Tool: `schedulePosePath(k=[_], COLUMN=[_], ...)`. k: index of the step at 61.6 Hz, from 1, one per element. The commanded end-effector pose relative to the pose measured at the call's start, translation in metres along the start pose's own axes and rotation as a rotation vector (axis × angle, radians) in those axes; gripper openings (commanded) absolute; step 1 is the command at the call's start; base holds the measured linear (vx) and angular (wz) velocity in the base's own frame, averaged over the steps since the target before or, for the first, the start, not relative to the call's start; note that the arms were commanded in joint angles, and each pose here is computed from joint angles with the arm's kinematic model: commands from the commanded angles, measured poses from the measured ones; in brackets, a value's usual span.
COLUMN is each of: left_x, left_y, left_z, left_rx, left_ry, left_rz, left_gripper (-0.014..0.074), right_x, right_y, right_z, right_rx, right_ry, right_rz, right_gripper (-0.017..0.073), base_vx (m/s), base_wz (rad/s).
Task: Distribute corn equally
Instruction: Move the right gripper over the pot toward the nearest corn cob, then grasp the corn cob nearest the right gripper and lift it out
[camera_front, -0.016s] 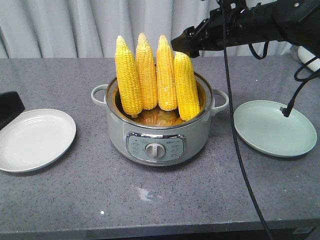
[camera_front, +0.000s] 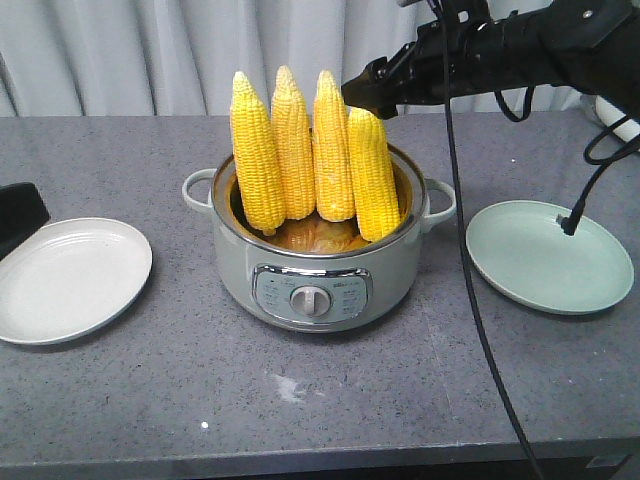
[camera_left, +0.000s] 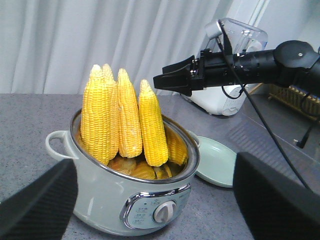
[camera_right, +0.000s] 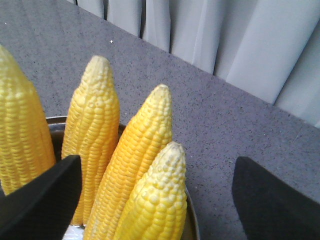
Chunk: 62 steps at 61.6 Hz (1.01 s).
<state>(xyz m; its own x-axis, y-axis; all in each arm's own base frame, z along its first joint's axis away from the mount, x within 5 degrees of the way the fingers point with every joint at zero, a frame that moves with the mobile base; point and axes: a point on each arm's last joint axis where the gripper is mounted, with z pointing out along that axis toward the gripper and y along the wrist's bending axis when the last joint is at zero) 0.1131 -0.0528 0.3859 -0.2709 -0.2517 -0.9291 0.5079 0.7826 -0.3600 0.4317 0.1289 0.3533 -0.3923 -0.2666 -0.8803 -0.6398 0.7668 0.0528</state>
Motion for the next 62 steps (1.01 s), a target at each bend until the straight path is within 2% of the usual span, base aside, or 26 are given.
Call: schedulePosePath(k=[1, 11, 22, 28, 34, 45, 51, 62], left_x=[-0.012, -0.012, -0.012, -0.012, -0.012, -0.012, -0.012, -0.013], left_y=[-0.004, -0.004, -0.004, -0.004, -0.004, -0.004, -0.004, -0.003], left_z=[-0.001, -0.001, -0.001, -0.001, -0.001, -0.001, -0.001, -0.001], left_rx=[0.01, 0.01, 0.01, 0.011, 0.01, 0.008, 0.008, 0.007], left_ry=[-0.06, -0.06, -0.06, -0.06, -0.06, -0.062, -0.062, -0.063], left_rz=[-0.022, -0.022, -0.022, -0.022, -0.021, -0.021, -0.021, -0.021], left_gripper=[0.0593, 0.0593, 0.0593, 0.0593, 0.0593, 0.0593, 0.0593, 0.0593], right_x=[-0.021, -0.009, -0.001, 0.0, -0.002, -0.007, -0.014, -0.034], right_y=[0.002, -0.002, -0.004, -0.004, -0.003, 0.0, 0.002, 0.01], right_z=[-0.015, 0.001, 0.01, 0.011, 0.009, 0.001, -0.008, -0.036], right_rx=[0.024, -0.002, -0.014, -0.02, -0.021, -0.024, -0.012, 0.018], right_ry=[-0.093, -0.055, -0.025, -0.019, -0.023, -0.032, -0.063, -0.139], right_rz=[0.001, 0.035, 0.044, 0.045, 0.041, 0.024, 0.016, -0.013], right_gripper=[0.0594, 0.0594, 0.0561, 0.0492, 0.0379, 0.0104, -0.0013, -0.0008], base_vx=[0.0, 0.0, 0.0, 0.0, 0.0, 0.0, 0.0, 0.0], base_wz=[0.0, 0.0, 0.0, 0.0, 0.0, 0.0, 0.0, 0.0])
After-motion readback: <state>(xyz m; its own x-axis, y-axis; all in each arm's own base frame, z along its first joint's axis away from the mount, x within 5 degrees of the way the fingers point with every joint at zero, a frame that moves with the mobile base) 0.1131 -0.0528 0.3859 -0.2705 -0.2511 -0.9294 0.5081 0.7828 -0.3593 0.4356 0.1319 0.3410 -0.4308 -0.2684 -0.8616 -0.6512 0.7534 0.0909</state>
